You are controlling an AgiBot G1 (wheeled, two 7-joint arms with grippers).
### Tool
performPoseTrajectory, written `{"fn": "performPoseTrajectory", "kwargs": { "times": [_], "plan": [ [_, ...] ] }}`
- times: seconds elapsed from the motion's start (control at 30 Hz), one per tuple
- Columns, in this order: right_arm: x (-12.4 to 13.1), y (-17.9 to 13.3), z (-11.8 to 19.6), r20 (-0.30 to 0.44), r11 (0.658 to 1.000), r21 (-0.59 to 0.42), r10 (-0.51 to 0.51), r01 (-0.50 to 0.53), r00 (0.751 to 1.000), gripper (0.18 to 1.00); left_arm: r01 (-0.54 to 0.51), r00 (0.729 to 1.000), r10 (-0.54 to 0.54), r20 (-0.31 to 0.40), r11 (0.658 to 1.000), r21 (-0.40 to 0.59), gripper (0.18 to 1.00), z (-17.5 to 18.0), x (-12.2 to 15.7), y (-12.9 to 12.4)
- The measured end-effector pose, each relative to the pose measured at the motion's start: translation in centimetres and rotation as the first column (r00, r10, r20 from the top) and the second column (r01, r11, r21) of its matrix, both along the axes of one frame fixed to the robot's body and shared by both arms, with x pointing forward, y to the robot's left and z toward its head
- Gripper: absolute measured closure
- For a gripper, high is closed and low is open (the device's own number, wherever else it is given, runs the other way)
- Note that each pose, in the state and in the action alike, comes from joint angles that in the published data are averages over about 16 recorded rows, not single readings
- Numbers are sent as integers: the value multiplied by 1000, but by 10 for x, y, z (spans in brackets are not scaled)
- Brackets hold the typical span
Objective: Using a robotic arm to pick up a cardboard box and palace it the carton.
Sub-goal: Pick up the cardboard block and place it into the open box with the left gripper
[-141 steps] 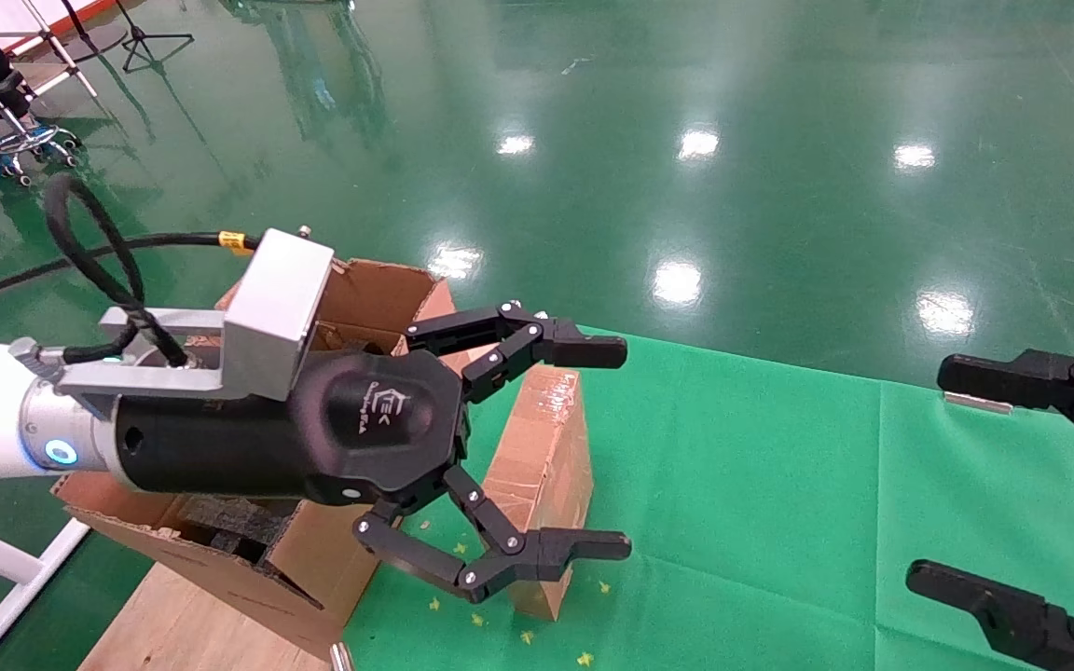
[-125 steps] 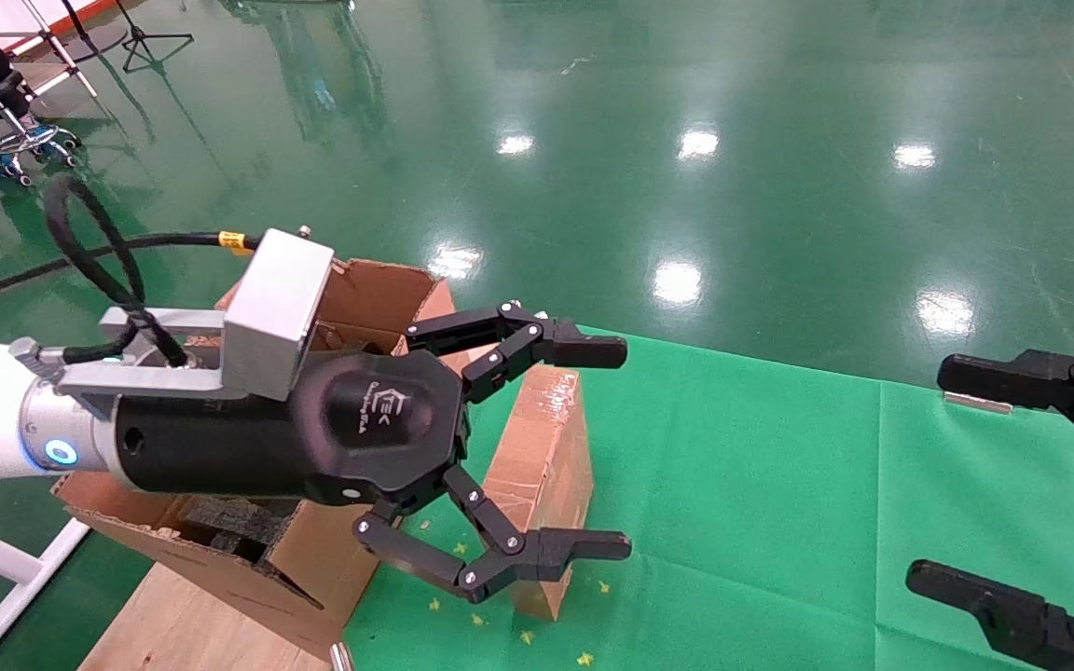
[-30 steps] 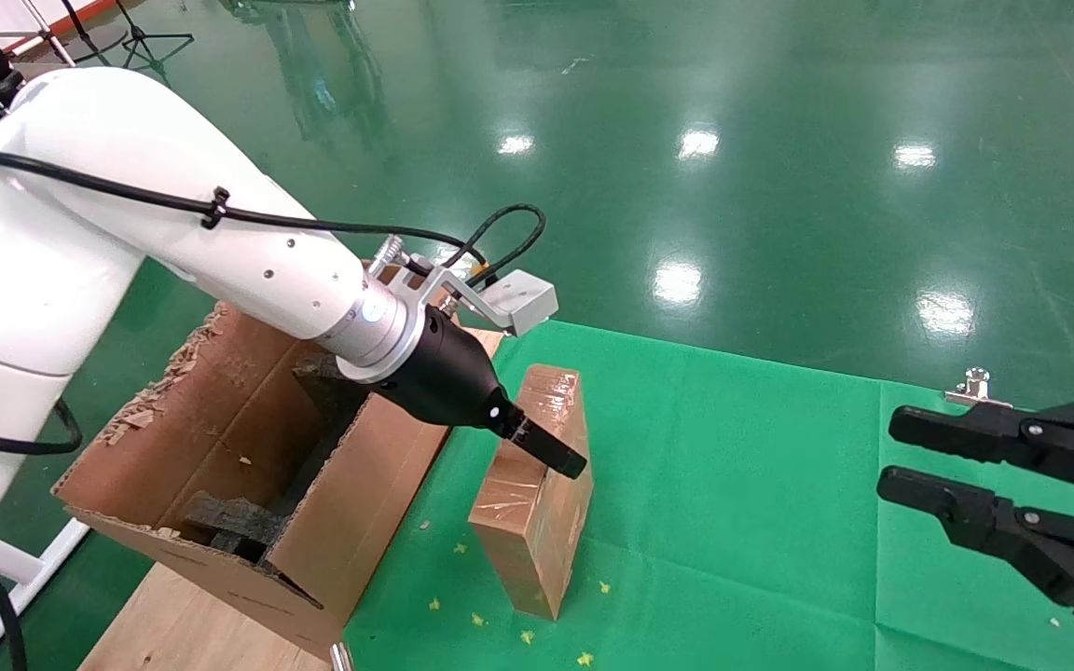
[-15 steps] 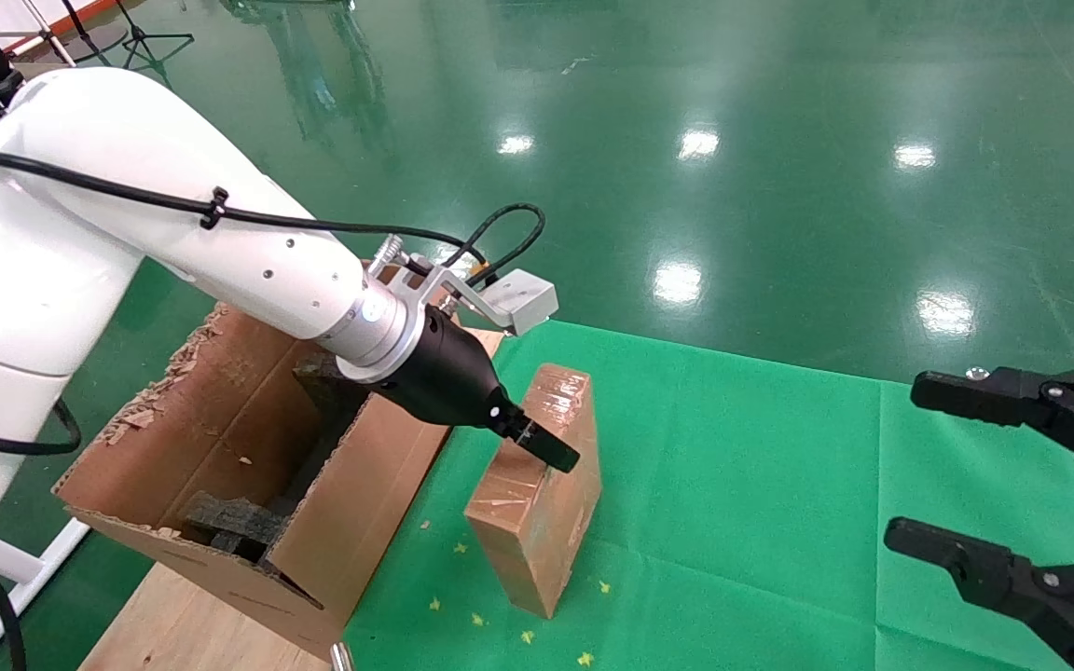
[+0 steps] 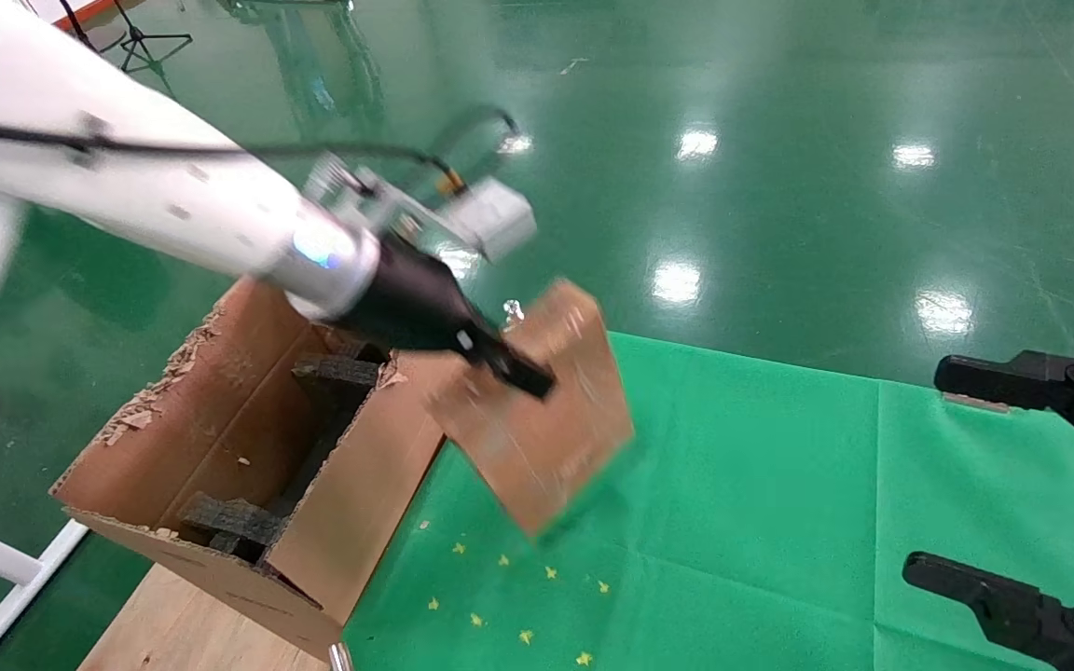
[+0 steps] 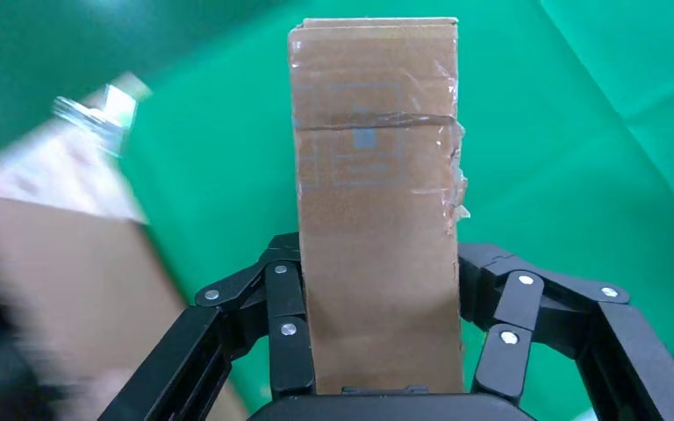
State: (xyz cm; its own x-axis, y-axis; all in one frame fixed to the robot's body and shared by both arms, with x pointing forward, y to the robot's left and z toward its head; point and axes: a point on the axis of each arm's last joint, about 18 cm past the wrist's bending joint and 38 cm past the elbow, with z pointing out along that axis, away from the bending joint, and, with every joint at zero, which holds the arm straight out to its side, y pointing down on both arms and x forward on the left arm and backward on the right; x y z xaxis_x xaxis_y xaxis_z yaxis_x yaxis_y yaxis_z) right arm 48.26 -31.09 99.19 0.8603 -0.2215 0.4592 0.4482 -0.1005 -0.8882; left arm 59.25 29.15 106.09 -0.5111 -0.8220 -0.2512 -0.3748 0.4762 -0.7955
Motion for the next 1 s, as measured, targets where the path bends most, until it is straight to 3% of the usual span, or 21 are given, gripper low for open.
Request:
{"fn": "performPoseTrajectory", "kwargs": {
  "times": [0.23,0.4,0.7,1.0],
  "plan": [
    [0,0,0,0,1000,0,0,0,1000,215,-97,981,88,175,994,46,841,44,-22,71],
    [0,0,0,0,1000,0,0,0,1000,187,-202,956,182,230,977,68,861,53,-34,137],
    [0,0,0,0,1000,0,0,0,1000,178,-344,926,329,183,937,59,870,17,-47,244],
    [0,0,0,0,1000,0,0,0,1000,178,-420,902,418,106,908,-10,874,-38,-43,301]
  ]
}}
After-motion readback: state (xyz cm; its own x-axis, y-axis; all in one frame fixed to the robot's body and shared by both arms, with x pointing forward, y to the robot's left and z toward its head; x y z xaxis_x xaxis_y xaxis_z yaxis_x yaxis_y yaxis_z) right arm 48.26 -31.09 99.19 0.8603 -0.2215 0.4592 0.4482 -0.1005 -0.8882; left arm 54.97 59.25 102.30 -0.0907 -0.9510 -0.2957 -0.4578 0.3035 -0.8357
